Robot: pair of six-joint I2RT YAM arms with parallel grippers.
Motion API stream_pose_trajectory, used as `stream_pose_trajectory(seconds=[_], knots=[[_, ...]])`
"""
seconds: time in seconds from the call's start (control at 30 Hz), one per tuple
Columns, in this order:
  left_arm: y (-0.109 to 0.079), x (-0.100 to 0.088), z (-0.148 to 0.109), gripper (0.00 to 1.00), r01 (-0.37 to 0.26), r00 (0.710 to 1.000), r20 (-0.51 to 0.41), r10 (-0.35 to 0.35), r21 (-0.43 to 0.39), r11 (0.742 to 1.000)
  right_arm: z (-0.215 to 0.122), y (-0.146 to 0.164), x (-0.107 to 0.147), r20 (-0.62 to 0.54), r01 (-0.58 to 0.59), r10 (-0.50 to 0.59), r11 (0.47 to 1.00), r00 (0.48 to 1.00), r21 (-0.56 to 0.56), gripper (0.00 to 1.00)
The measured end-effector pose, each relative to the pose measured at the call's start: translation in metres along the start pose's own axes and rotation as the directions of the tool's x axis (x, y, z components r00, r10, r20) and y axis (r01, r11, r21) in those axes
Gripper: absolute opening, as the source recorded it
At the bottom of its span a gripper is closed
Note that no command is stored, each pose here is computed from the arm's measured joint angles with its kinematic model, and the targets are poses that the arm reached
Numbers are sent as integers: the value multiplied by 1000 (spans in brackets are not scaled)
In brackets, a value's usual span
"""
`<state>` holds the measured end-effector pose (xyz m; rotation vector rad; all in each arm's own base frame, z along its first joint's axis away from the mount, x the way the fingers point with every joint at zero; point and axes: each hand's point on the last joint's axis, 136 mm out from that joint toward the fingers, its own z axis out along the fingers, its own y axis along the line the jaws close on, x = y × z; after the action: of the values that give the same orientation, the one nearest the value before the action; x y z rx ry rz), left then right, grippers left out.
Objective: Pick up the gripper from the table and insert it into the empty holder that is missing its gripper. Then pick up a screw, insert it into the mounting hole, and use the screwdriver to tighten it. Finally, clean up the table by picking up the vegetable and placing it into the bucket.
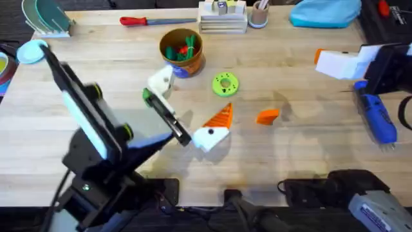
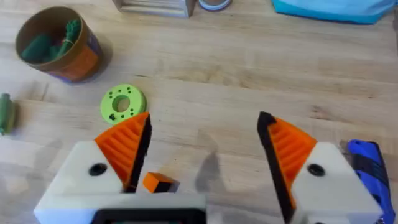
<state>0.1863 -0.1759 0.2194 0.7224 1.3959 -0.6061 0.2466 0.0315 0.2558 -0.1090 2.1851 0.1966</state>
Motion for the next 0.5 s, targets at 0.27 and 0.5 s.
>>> stream_pose_trajectory(seconds=[0.27, 0.5], knots=[[-7, 8, -15, 993, -9, 997, 72, 9, 4, 1000, 0, 0, 0, 0, 0, 0, 1000, 1000, 0, 991], [-13, 57, -15, 993, 51, 994, -98, -48, 28, 998, 0, 0, 0, 0, 0, 0, 1000, 1000, 0, 991]])
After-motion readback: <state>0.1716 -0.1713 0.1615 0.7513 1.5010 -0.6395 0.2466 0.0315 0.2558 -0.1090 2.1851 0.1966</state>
